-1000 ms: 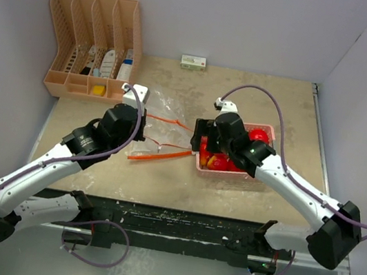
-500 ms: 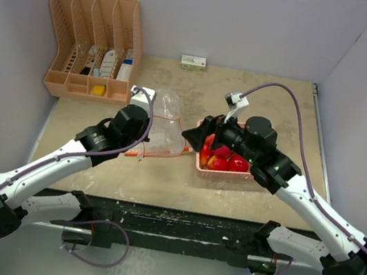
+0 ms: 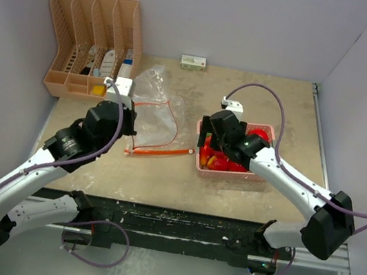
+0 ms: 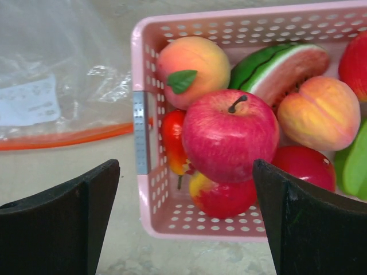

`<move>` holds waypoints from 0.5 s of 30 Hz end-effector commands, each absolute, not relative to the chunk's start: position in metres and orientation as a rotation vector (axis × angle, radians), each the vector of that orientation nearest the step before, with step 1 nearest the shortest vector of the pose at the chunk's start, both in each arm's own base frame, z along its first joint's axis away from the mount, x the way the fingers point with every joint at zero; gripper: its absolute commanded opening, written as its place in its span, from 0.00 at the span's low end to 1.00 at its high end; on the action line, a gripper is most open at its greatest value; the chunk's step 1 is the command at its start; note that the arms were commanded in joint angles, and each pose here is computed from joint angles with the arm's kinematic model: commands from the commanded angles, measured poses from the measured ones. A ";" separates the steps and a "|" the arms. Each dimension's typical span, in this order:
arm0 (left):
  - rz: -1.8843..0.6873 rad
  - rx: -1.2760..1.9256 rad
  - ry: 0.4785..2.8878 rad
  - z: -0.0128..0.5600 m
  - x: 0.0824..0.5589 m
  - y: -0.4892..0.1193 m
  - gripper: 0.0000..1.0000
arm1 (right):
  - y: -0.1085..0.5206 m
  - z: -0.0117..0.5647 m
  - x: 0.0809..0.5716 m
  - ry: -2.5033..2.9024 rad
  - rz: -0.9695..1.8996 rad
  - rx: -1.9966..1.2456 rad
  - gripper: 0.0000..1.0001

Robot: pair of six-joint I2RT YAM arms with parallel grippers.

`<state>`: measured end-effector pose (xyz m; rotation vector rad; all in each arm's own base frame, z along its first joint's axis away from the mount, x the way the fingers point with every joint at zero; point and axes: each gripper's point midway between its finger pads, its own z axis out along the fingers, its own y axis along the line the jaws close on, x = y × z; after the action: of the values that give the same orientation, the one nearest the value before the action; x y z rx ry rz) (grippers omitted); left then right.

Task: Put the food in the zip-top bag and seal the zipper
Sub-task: Pick up the fake fruit from the bin.

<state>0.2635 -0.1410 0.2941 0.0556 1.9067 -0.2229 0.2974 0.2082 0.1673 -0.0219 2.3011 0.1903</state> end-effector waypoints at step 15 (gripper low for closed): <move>-0.228 0.096 2.030 0.221 0.285 -0.174 0.00 | 0.174 0.114 0.320 2.372 0.009 0.083 1.00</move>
<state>0.2728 -0.1567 0.2019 0.1440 2.1013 -0.1181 0.3142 0.1752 0.1206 0.0625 2.3765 -0.0195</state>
